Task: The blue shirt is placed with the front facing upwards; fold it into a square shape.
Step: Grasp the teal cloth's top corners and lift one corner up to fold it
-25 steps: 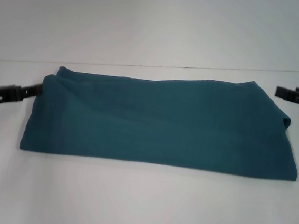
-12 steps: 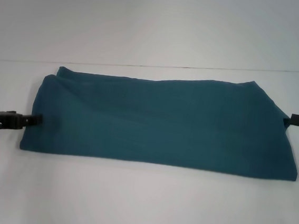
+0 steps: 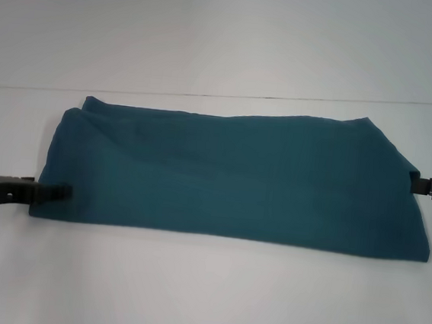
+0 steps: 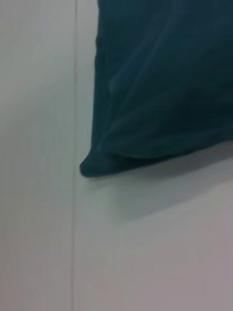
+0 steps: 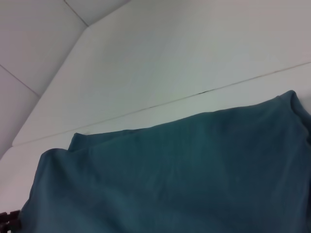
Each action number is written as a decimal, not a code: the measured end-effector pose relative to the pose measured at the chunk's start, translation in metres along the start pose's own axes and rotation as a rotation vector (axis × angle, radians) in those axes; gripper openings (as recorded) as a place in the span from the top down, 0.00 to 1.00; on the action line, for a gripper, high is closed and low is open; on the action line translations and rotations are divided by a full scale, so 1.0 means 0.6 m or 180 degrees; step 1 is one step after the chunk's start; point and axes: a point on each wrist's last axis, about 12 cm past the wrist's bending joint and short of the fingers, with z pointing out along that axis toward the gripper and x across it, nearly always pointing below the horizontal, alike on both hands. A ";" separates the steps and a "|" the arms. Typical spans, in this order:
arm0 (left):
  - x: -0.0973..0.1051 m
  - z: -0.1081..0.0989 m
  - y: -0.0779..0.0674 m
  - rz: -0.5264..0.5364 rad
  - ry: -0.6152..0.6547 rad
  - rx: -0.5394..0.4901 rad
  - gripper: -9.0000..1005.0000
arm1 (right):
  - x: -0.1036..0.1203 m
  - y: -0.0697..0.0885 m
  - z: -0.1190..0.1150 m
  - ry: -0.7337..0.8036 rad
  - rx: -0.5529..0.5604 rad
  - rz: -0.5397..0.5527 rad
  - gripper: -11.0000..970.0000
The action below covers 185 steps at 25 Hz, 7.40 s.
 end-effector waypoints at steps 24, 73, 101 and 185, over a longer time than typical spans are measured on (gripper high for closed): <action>-0.004 0.004 -0.016 0.0249 0.0180 0.0083 0.26 | 0.013 -0.005 0.000 0.0013 0.0037 0.0049 0.16; -0.015 0.000 -0.021 0.0322 0.0210 0.0151 0.99 | 0.050 -0.016 0.058 0.0335 0.0445 0.0124 0.18; -0.006 -0.046 -0.012 0.0363 0.0405 0.0305 0.93 | 0.055 -0.035 0.019 0.0244 0.0485 0.0222 0.97; -0.008 0.000 -0.041 0.0055 0.0356 0.0223 0.31 | 0.001 0.010 0.006 -0.0722 -0.0045 -0.0192 0.07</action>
